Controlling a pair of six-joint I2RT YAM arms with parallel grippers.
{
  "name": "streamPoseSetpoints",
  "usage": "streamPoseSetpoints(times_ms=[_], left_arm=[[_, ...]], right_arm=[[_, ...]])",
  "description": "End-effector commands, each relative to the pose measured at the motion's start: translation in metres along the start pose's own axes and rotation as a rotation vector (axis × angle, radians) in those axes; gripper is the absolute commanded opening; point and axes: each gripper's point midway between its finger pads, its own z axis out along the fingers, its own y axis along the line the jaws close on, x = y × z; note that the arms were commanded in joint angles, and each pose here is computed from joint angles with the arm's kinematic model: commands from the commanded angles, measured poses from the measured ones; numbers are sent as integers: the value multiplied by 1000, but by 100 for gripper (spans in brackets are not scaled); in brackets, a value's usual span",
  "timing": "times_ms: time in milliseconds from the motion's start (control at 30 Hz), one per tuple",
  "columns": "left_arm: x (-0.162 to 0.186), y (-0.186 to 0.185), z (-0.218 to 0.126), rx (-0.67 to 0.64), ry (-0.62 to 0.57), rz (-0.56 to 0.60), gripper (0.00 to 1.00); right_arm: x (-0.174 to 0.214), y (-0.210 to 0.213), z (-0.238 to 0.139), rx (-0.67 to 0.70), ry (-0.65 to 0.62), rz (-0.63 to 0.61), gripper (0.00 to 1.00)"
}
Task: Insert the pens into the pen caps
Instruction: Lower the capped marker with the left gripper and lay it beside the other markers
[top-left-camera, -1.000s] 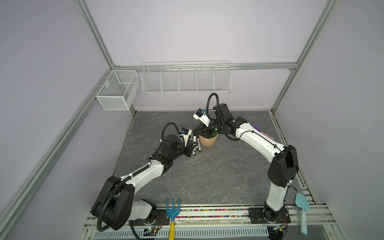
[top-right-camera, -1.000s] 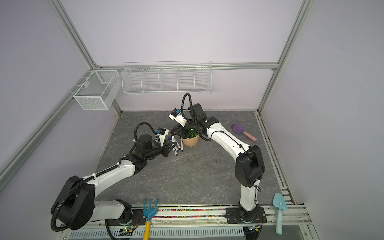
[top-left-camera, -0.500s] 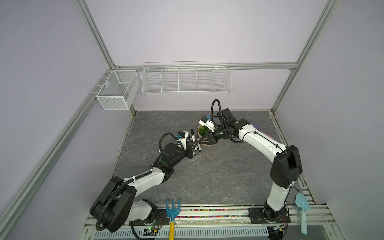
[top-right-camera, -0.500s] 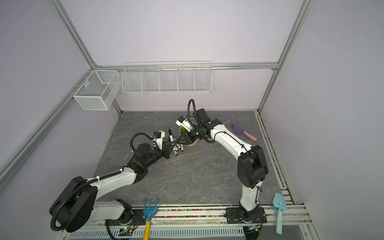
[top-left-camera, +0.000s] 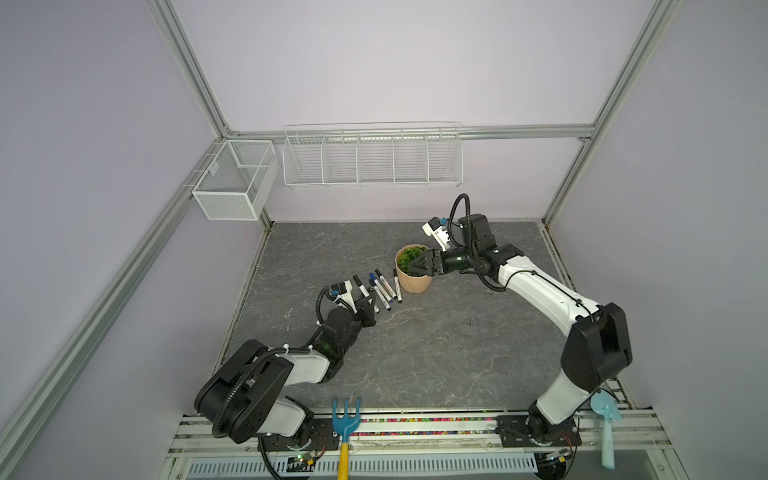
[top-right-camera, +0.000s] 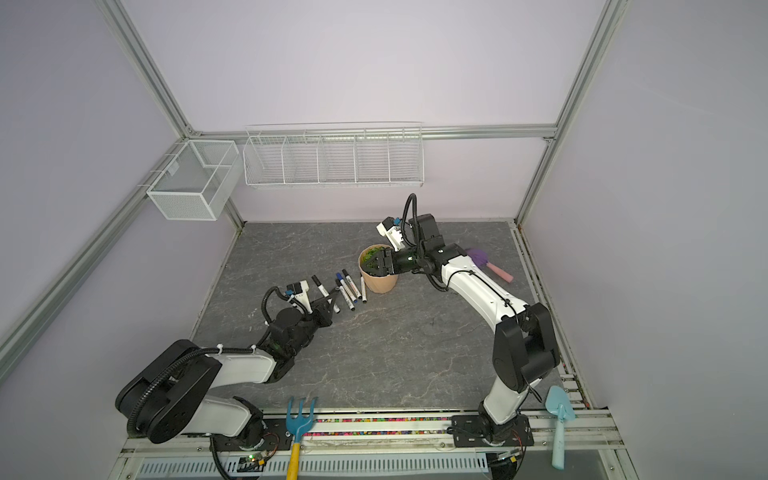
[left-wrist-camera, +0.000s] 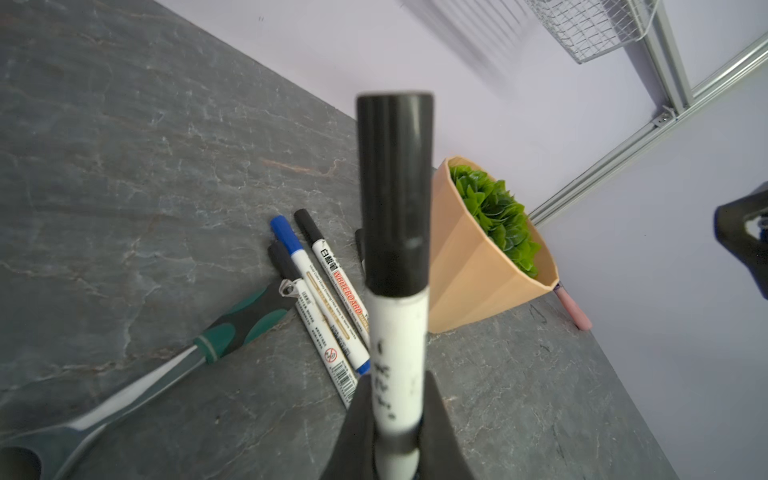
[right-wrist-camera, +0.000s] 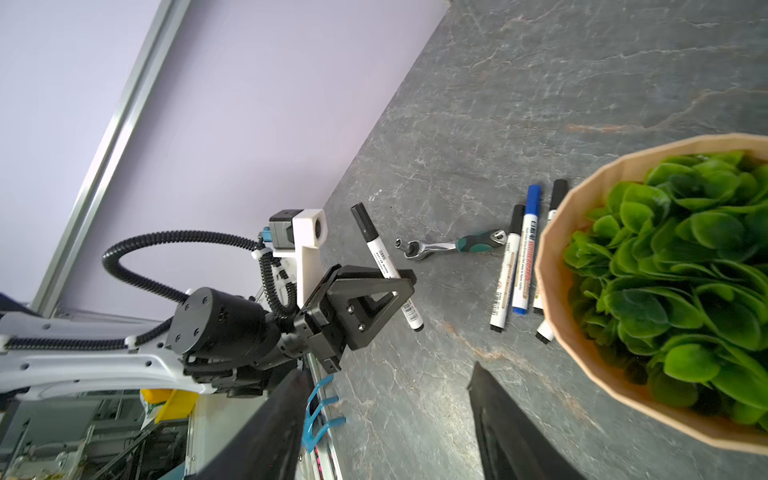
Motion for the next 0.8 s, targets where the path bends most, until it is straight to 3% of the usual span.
streamPoseSetpoints(times_ms=[0,133,267,400,500,533,633,767], left_arm=[[16,3,11,-27,86,-74,0],[34,4,24,-7,145,-85,0],[53,35,30,-119,164,-167,0],[62,46,44,-140,206,-213,0],[66,49,52,-166,239,-220,13],[69,51,54,-178,250,-223,27],[70,54,56,-194,258,-229,48],[69,54,58,-202,266,-231,56]], right_arm=[[7,-26,5,85,1,64,65],[11,-39,10,122,17,94,65],[11,-45,7,170,30,73,65],[10,-47,2,194,20,47,65],[10,-48,-2,201,21,46,65],[10,-49,-4,210,17,42,65],[11,-53,-12,234,2,41,65],[10,-59,-21,256,-13,49,65]])
